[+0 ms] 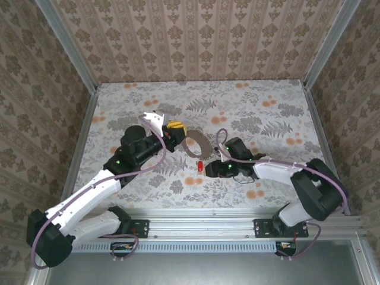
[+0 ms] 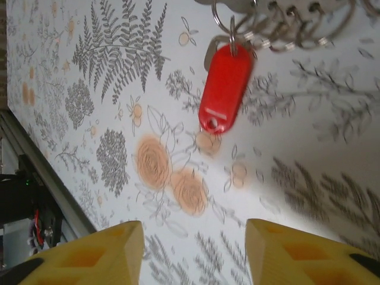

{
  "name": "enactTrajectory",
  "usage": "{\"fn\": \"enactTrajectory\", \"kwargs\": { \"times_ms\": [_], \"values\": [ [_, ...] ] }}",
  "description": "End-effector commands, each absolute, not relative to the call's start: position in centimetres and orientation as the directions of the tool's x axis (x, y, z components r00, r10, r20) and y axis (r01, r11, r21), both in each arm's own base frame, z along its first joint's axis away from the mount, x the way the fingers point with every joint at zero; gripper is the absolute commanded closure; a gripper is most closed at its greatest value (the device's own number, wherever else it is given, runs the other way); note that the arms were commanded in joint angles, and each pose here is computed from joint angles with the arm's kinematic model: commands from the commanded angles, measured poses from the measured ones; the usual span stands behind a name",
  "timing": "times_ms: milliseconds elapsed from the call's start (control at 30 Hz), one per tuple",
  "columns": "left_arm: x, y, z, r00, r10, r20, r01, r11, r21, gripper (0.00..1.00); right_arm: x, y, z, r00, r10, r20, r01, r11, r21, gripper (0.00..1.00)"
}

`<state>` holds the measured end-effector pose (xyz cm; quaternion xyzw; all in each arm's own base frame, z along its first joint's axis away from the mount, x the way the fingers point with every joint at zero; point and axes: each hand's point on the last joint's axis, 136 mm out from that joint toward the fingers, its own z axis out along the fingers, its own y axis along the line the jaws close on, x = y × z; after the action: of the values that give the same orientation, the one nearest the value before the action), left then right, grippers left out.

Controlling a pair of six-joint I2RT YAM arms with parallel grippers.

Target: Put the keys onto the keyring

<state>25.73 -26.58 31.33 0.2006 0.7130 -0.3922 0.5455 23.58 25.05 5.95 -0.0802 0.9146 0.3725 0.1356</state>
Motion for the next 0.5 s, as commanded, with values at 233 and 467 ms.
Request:
{"fn": "enactTrajectory", "kwargs": {
  "times_ms": [233,467],
  "values": [
    [26.8,-21.7,32.0,-0.249,-0.126,-0.960,0.534,0.809,-0.244,0.00,28.9,15.7,16.7,-0.797,0.225,-0.561,-0.153,0.822,0.548,0.00],
    [27.7,-12.6,31.6,-0.014,0.072,-0.997,0.172,0.983,0.069,0.00,34.7,4.7,20.6,-0.458,0.413,-0.787,0.189,0.910,0.368,0.00]
  ]
}}
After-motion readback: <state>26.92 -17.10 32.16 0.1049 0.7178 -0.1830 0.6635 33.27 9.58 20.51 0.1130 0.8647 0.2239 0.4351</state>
